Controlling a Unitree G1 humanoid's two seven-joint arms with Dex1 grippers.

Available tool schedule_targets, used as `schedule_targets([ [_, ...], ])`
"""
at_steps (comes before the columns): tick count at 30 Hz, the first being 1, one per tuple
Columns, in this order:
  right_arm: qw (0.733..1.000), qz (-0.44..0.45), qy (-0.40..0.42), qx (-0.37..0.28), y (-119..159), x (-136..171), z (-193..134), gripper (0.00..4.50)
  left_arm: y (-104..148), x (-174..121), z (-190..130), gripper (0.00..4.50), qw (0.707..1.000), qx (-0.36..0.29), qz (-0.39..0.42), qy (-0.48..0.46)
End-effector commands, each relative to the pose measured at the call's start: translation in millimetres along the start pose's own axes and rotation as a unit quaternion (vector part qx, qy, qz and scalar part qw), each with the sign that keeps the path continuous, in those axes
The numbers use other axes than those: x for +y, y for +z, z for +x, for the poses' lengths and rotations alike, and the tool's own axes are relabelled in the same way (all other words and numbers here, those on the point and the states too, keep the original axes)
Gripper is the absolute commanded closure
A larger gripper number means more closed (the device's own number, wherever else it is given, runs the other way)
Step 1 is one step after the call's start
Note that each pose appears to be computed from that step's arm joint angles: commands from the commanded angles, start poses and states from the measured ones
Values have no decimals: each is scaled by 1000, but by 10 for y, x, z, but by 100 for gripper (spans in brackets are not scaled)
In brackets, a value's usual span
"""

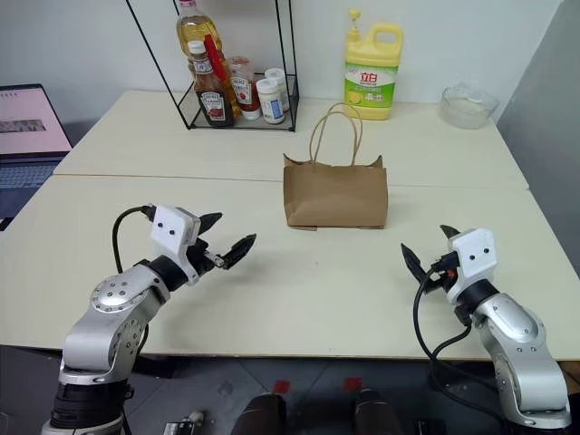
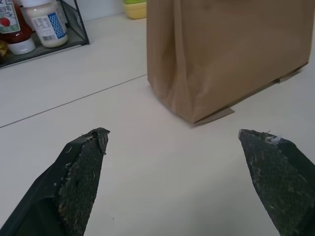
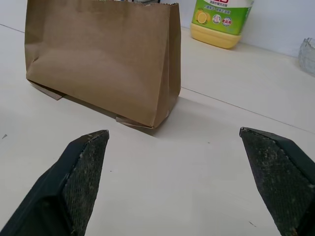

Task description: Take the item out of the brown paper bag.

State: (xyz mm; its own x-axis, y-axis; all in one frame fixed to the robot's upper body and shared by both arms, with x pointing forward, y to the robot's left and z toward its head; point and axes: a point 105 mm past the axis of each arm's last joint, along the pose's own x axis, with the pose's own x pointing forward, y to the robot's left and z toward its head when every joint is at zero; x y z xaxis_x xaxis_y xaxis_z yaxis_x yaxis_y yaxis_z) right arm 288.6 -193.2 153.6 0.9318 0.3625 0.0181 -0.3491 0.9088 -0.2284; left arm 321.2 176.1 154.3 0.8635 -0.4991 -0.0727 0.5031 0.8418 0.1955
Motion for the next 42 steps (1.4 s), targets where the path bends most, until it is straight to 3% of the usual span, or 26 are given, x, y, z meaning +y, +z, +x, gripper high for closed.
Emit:
schedule_targets([
  [1, 1000, -11, -5, -19, 114, -42, 0, 3, 205, -68, -19, 0, 999, -25, 26, -27],
  [6, 1000, -8, -2, -23, 157, -36, 23, 3, 369, -98, -21, 0, 996, -54, 43, -58],
  [15, 997, -5, 40, -61, 649, -56, 310, 3, 577, -80, -5, 0, 990, -81, 47, -105],
  [24, 993, -1, 118, -23, 977, -23, 863, 3, 608, -60, 70, 0, 989, -86, 53, -109],
  [33, 985, 67, 155, -16, 1252, 12, 1367, 3, 628, -85, 85, 0, 987, -90, 59, -115],
  [42, 980, 81, 181, -13, 1350, 59, 1688, 3, 630, -102, 115, 0, 986, -93, 65, -120],
])
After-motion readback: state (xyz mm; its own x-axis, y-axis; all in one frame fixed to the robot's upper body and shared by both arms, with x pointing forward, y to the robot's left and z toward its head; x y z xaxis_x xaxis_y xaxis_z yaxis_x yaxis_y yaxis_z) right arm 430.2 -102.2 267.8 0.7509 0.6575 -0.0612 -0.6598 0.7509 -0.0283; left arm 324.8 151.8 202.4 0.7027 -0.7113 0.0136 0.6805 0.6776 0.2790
